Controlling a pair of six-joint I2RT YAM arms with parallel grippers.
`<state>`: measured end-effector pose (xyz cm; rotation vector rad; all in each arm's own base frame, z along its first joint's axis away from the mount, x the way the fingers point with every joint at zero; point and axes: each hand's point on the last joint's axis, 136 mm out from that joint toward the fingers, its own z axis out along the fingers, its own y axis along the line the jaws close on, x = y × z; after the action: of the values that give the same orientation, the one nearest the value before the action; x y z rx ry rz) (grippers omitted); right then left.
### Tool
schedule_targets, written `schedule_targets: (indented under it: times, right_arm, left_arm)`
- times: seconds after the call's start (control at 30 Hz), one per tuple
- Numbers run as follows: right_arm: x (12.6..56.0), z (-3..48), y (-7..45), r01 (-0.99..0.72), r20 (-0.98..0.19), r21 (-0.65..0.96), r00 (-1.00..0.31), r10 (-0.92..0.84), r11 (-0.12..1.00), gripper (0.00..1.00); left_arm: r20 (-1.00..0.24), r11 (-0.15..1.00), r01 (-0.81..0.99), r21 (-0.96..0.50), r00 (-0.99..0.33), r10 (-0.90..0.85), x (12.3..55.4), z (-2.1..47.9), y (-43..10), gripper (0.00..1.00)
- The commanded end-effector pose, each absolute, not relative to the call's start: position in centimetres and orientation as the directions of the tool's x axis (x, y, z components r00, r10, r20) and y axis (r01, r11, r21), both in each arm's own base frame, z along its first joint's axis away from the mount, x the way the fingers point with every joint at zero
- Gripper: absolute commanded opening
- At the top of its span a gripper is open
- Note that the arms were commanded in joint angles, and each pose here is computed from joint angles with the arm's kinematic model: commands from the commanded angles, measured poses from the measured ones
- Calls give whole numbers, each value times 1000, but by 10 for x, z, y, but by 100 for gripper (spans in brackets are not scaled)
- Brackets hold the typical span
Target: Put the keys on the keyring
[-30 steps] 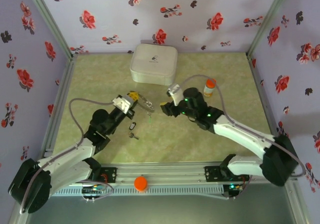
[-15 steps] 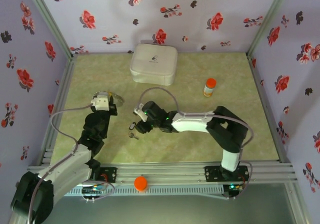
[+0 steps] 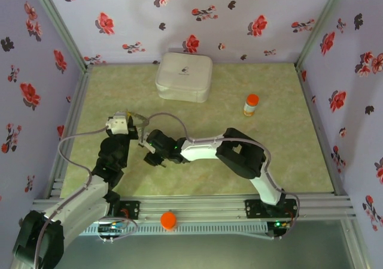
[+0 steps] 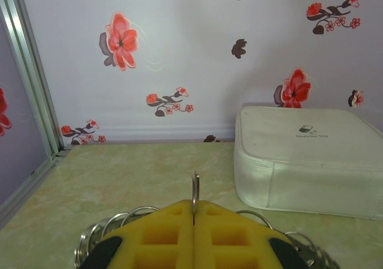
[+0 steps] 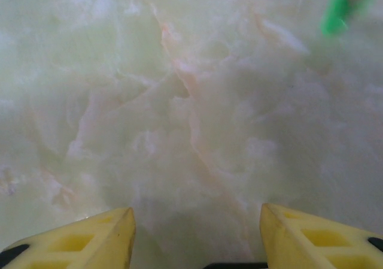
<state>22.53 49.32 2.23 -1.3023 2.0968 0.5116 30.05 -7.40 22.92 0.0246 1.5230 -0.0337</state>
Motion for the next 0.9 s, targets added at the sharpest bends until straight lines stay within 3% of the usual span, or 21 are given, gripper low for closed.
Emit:
schedule_targets:
  times: [0.0, 0.17, 0.53, 0.77, 0.87]
  right_arm:
    - [228, 10, 481, -883, -619, -51, -339, -709, 466, 51]
    - [225, 13, 462, -870, -603, -71, -352, -716, 488, 33]
    - [214, 35, 374, -805, -557, -147, -413, -720, 575, 3]
    - [214, 47, 321, -709, -562, -66, -555, -614, 702, 0]
    - [212, 53, 315, -657, -540, 44, -649, -535, 753, 15]
  left_arm:
    - [-998, 1000, 12, -25, 58, -26, 301, 232, -68, 0]
    - [-998, 999, 44, -20, 58, -23, 303, 235, -75, 0]
    - [-999, 970, 245, 10, 40, 0, 312, 237, -116, 0]
    - [-1000, 892, 452, 18, 11, 15, 315, 233, -160, 0]
    - [-1000, 862, 506, 19, -3, 24, 315, 230, -173, 0]
